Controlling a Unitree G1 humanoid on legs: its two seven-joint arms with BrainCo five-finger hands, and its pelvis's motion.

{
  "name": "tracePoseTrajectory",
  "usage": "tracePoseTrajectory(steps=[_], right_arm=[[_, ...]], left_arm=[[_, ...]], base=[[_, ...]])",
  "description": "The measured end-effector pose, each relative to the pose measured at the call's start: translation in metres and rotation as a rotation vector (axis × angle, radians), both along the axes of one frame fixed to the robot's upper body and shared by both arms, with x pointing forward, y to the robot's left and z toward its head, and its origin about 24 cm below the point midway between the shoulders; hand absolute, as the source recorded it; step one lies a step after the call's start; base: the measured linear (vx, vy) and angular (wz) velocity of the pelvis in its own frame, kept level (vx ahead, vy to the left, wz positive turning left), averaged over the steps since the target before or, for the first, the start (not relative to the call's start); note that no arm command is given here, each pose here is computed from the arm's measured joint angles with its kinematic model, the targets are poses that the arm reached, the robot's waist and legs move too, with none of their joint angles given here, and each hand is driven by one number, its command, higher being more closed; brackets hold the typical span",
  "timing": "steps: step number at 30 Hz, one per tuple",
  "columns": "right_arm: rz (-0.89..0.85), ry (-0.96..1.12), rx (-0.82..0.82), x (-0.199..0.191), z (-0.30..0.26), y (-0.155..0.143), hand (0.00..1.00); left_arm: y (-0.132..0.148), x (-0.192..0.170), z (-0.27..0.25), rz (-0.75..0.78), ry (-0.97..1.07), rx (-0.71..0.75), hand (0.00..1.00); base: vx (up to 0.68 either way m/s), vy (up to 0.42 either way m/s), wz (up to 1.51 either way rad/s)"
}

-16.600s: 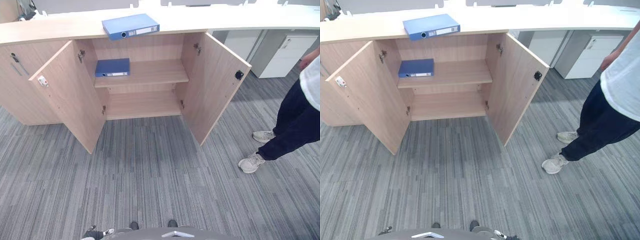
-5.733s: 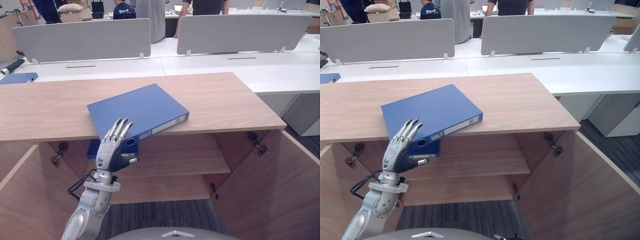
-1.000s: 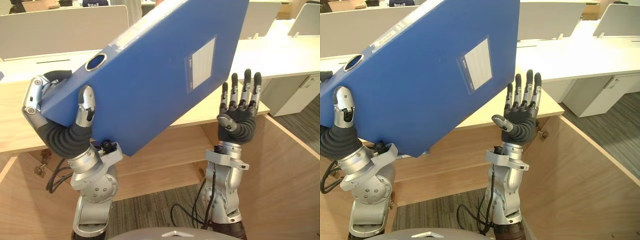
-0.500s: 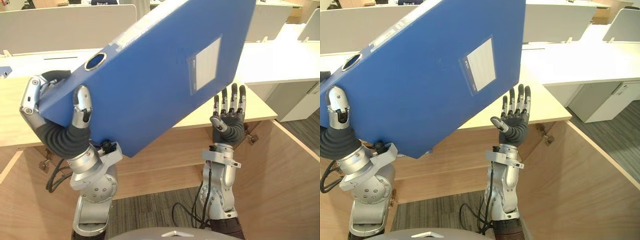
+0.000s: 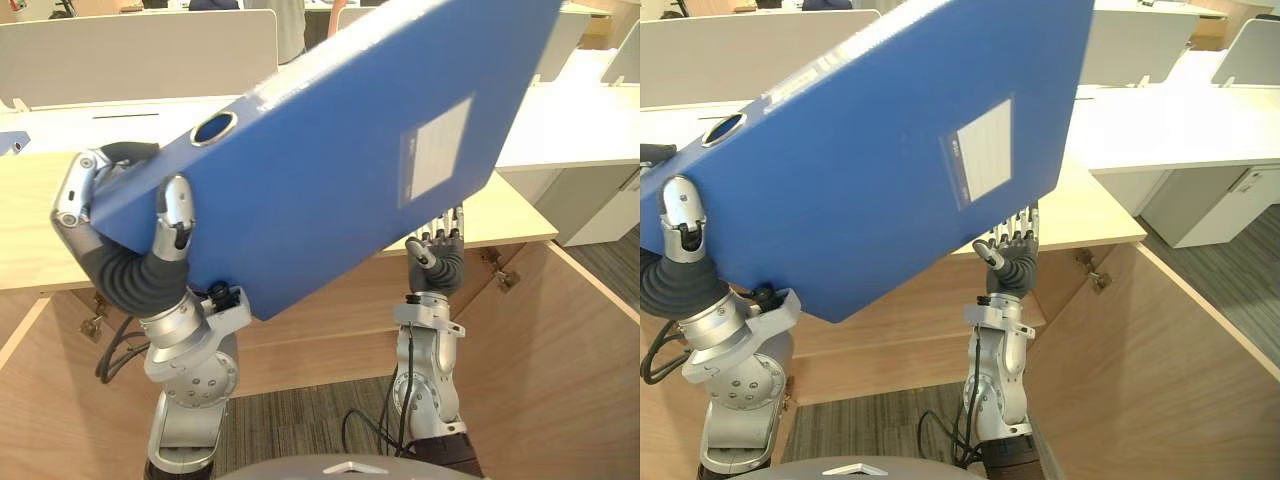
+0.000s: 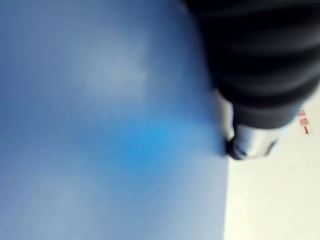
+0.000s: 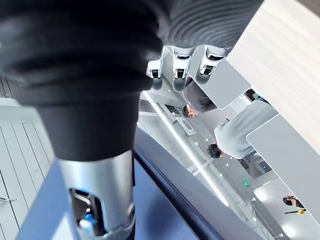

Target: Walk over to the cabinet, pick up the folder, carry it to the office cabinet, place the folder inside the office cabinet, then close the office cabinet door

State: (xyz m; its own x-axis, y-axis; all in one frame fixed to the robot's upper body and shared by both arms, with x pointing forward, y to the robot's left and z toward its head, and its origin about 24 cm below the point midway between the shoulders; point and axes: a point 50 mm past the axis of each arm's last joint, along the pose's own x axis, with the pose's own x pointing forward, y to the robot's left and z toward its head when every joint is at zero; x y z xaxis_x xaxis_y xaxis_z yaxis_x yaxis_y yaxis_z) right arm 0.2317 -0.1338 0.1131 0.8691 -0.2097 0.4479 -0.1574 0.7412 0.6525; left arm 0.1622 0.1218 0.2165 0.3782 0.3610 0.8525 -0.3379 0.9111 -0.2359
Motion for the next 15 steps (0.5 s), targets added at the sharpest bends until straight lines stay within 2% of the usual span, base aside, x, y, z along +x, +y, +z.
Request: tracePoseTrajectory(steps=[10,11,15], right_arm=[[0.07,-0.007,-0.013,0.009,0.002,0.016,0.0],[0.072,-0.007,-0.013,0.009,0.002,0.016,1.0],[0.076,-0.021,-0.003,0.012,0.006,0.017,1.0]], left_arm=[[-0.005,0.005,-0.005,-0.045,0.034,0.014,1.0],[-0.005,0.005,-0.005,-0.047,0.032,0.014,1.0],[-0.006,0.009,-0.01,-0.069,0.056,-0.004,1.0]], base=[[-0.04,-0.031,0.06],[0.0,0.0,0.0],[0.0,0.0,0.0]])
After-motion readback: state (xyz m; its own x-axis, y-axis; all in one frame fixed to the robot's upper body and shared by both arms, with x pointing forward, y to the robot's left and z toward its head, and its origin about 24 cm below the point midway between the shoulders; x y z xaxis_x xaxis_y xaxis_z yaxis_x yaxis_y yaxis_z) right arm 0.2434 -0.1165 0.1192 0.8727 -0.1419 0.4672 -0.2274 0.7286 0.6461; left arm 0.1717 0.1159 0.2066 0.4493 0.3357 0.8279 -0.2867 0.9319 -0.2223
